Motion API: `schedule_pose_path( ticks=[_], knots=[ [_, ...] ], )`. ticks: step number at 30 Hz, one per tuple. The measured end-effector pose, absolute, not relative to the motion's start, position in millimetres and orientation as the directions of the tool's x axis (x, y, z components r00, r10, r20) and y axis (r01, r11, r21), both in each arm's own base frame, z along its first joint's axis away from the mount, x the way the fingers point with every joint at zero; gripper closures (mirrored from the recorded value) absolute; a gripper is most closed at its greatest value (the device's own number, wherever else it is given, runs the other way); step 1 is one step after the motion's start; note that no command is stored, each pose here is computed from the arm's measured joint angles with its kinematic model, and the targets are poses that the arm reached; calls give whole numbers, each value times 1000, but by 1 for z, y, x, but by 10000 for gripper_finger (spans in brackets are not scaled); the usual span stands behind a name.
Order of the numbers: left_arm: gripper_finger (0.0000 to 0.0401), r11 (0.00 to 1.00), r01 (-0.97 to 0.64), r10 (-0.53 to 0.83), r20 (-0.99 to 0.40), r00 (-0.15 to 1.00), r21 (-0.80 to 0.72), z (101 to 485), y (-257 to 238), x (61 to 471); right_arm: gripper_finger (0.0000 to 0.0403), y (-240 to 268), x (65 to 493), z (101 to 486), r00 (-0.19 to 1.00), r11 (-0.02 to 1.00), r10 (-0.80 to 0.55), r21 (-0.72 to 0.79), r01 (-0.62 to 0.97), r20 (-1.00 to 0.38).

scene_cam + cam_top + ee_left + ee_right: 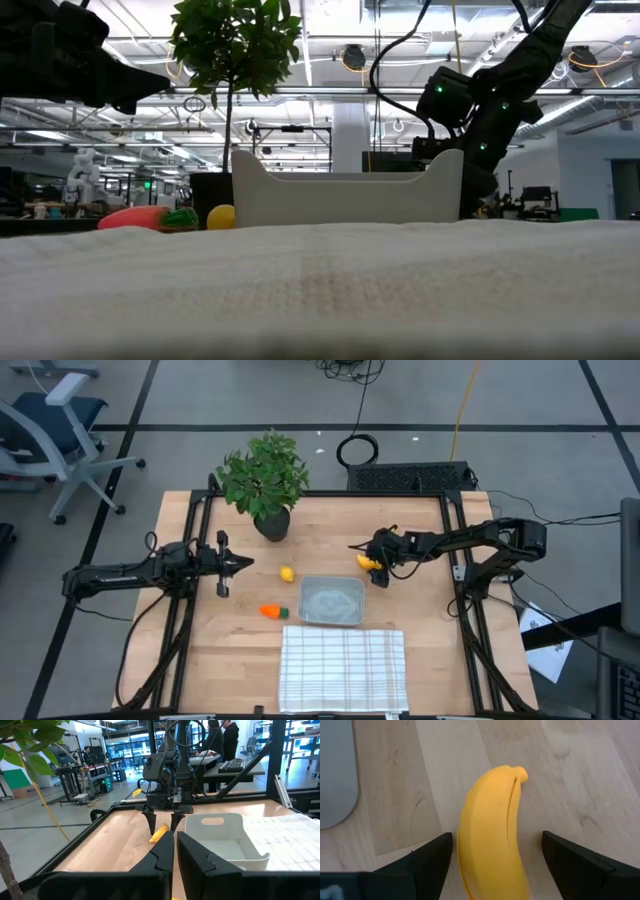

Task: Pick and placing Produce into tupperware
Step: Put the yellow banana into the gray basket

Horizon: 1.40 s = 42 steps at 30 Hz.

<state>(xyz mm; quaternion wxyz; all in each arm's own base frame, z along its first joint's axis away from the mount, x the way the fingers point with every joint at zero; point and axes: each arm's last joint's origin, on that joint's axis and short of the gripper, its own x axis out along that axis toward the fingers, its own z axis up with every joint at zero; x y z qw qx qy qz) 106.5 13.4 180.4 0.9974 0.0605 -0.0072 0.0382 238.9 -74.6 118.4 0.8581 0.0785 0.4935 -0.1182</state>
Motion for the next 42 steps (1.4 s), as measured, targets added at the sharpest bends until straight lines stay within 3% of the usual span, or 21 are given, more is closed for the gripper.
schedule_pose_path(
  ticks=[18, 42],
  knots=[
    [375, 990, -77, 75, 19, 997, 120, 180, 13, 107, 253, -75, 240, 120, 503, 966, -125, 11, 259, -855],
    [375, 990, -77, 75, 25, 997, 120, 181, 13, 106, 257, -78, 255, 158, 531, 974, -102, 24, 226, -841]
  ],
)
